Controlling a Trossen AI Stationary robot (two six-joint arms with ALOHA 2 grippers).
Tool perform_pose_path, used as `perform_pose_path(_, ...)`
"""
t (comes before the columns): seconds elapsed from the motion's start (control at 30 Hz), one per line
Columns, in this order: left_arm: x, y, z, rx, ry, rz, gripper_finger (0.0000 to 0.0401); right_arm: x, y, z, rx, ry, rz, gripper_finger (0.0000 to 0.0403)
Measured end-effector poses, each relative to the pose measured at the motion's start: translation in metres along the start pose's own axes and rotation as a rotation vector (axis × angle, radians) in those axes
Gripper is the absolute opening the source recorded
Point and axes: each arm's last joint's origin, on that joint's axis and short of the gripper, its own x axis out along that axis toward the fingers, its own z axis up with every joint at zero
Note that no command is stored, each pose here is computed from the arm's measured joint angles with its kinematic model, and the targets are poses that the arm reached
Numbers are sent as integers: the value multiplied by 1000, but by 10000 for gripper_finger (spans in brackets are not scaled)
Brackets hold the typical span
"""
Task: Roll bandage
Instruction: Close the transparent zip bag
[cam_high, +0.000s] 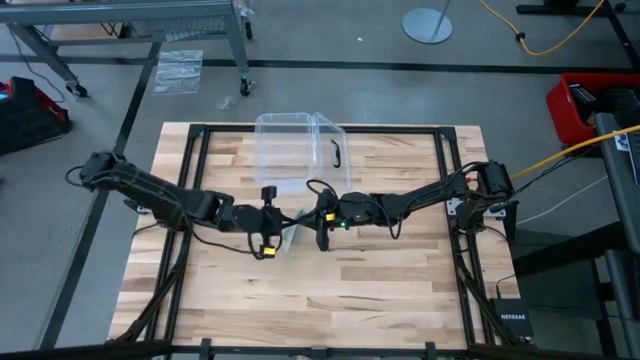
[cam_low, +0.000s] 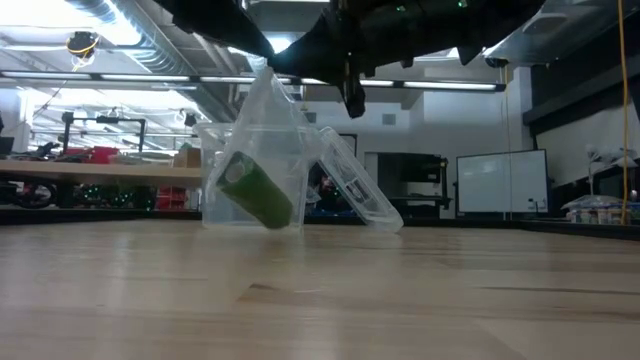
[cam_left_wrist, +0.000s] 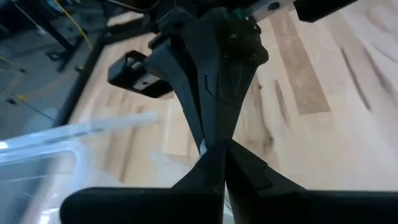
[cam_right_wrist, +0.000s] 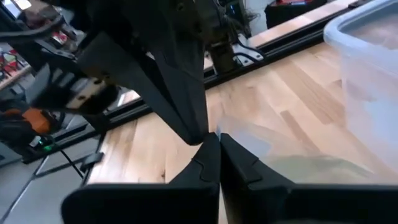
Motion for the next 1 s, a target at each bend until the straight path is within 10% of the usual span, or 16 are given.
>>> perform_pose_path(0.73,-7,-13,-5,96,45,40,0,-1,6,10,78,-81,87,0)
perform_pose_path(1.0,-7,-13,-10,-68,89,19,0,-1,6,9,71,-75,91,0)
